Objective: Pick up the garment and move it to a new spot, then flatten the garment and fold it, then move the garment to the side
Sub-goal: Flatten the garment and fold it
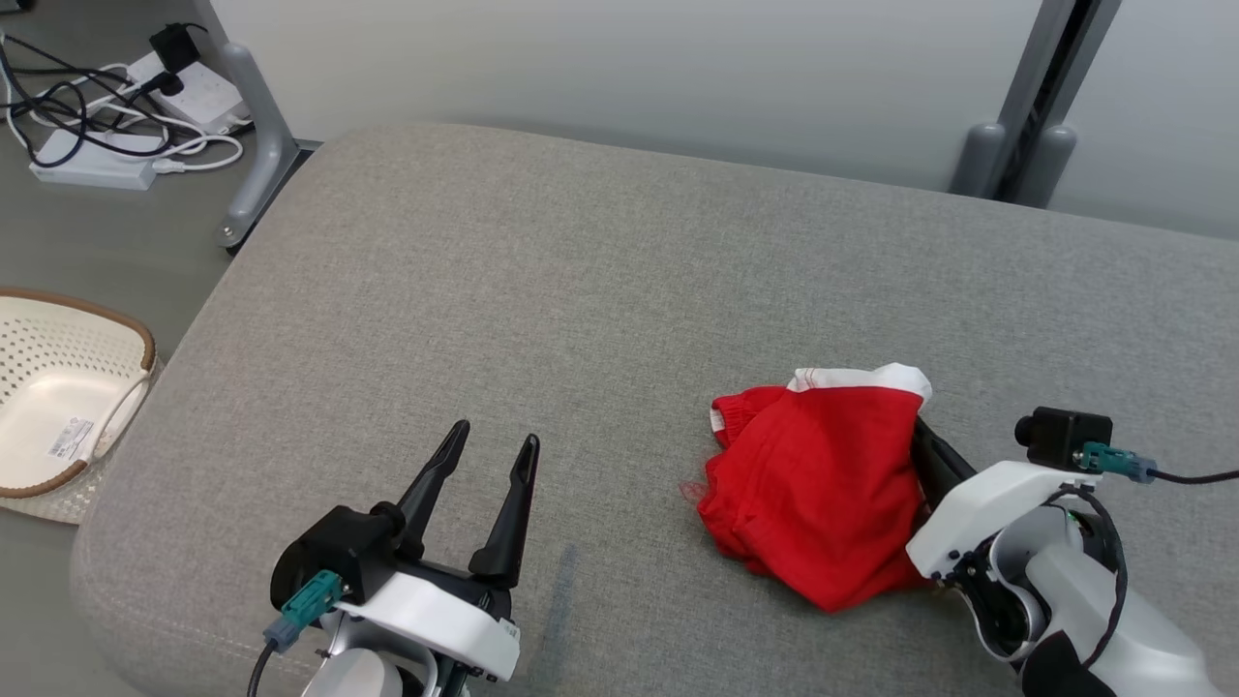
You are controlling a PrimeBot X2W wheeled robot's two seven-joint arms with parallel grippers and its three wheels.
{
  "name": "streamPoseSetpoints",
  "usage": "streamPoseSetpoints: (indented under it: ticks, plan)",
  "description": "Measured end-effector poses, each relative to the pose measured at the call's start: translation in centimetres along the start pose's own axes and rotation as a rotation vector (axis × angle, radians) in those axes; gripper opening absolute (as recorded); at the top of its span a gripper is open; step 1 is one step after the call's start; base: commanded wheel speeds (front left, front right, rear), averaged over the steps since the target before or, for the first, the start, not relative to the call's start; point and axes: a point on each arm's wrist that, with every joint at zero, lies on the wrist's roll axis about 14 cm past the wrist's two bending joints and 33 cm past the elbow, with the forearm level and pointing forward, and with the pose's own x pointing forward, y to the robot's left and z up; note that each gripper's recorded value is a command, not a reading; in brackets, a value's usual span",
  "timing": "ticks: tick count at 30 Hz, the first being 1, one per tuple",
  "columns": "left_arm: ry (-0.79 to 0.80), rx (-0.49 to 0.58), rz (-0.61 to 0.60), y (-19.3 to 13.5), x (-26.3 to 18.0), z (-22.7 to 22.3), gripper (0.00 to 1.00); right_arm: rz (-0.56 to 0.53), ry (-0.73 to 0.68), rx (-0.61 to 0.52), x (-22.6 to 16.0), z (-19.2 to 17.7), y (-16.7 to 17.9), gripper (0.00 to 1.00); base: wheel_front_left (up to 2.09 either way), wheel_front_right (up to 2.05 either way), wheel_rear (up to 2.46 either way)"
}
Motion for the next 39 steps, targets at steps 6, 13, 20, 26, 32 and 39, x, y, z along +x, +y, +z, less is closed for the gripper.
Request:
streamPoseSetpoints:
  ticks: [6, 13, 20, 26, 32, 39]
  plan:
    - [-0.001, -0.005, 0.035, 1.1, 0.1, 0.2, 1.00, 0.047, 0.028, -0.067, 2.2, 0.3, 0.9, 0.00, 0.00, 0.00, 0.00]
    - [0.007, -0.009, 0.079, 2.3, -0.6, 0.0, 1.00, 0.114, 0.074, -0.149, 3.7, -0.5, 2.7, 0.00, 0.00, 0.00, 0.00]
    - [0.002, -0.015, 0.087, 2.5, -0.8, 0.1, 1.00, 0.060, 0.085, -0.240, 3.8, -0.1, 0.7, 0.00, 0.00, 0.00, 0.00]
    - [-0.008, -0.018, 0.071, 2.1, -0.7, 0.4, 1.00, 0.071, 0.000, -0.231, 3.9, 2.8, 1.6, 0.00, 0.00, 0.00, 0.00]
    - [-0.017, -0.021, 0.053, 1.5, -0.6, 0.6, 1.00, 0.208, -0.086, -0.198, 3.5, 4.1, 7.0, 0.00, 0.00, 0.00, 0.00]
    - [-0.017, -0.021, 0.056, 1.6, -0.8, 0.6, 1.00, 0.216, 0.074, -0.233, 2.5, -1.0, 7.0, 0.00, 0.00, 0.00, 0.00]
